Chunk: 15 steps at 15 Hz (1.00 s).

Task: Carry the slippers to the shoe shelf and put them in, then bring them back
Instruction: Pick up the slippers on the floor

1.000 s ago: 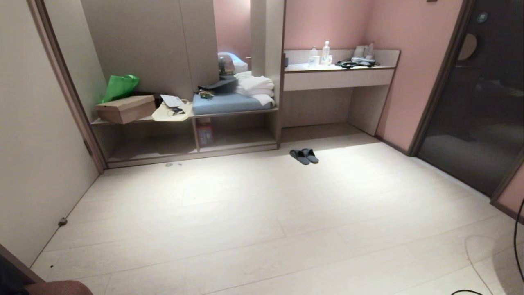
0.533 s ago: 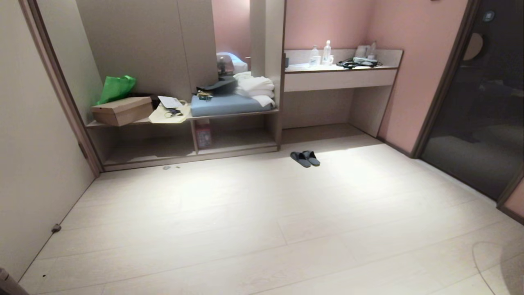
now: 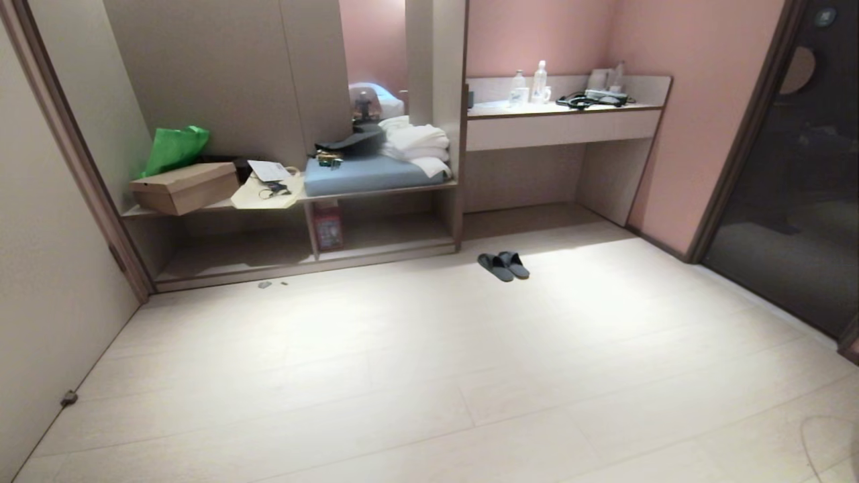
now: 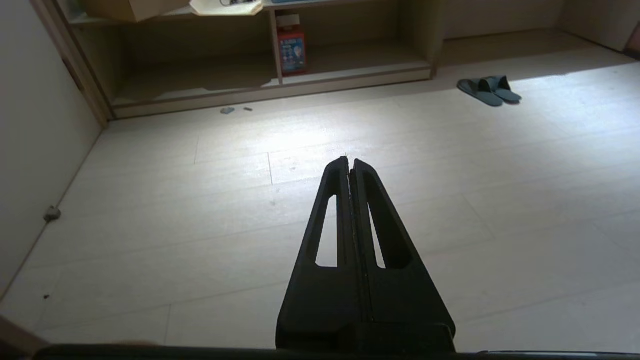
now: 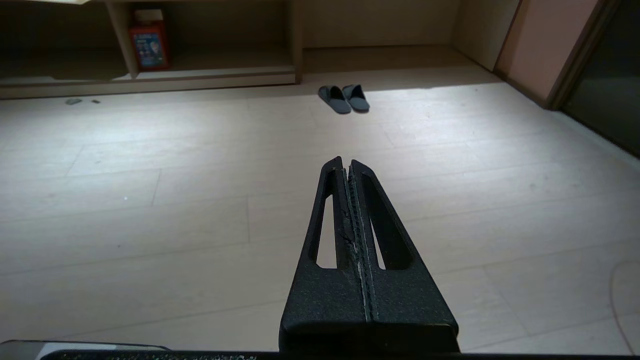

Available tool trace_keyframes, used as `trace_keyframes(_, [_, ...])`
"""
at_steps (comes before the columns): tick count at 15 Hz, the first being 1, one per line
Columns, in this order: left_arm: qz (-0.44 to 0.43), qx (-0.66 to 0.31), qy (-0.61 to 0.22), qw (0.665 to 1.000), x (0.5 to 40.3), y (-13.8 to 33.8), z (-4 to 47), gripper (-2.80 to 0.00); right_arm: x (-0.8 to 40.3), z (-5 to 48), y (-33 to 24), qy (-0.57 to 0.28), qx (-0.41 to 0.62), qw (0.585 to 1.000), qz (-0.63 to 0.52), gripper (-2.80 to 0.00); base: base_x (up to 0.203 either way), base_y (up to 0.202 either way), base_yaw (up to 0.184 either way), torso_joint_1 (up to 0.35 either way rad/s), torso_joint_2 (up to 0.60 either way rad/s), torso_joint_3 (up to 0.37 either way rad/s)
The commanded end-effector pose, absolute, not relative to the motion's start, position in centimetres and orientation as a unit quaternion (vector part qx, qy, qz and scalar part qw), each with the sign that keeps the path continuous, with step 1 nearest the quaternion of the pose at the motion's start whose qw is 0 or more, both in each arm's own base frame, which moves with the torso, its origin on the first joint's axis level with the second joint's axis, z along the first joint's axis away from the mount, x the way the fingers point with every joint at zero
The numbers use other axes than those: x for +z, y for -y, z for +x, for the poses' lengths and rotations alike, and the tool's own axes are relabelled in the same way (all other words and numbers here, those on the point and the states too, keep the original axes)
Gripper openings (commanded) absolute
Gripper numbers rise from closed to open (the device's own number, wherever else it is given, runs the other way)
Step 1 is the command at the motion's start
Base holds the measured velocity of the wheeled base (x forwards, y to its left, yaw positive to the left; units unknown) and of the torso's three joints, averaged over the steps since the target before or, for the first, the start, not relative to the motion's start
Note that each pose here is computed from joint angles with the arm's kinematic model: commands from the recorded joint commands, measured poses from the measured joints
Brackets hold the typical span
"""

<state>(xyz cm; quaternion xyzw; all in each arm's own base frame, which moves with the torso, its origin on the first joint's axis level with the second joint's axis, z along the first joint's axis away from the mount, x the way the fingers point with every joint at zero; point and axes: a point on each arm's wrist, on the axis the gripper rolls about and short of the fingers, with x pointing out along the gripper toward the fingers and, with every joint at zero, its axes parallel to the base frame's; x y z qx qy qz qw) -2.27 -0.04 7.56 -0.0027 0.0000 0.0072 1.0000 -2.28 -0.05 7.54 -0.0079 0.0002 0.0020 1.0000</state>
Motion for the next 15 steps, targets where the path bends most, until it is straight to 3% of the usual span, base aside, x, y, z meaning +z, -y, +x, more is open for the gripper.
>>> trace_keyframes(1, [-0.003, 0.007, -0.001, 1.0, 7.55, 0.03, -2.27, -2.8, 7.56, -2.28, 0.04, 0.001, 0.001, 1.0, -0.008, -2.8, 0.227, 0.0, 0.008, 0.006, 0.0, 0.002])
trace_keyframes(15, [-0.003, 0.007, -0.001, 1.0, 7.55, 0.03, -2.27, -2.8, 7.57, -2.27, 0.04, 0.0, 0.001, 1.0, -0.008, -2.8, 0.198, 0.0, -0.001, 0.002, 0.0, 0.003])
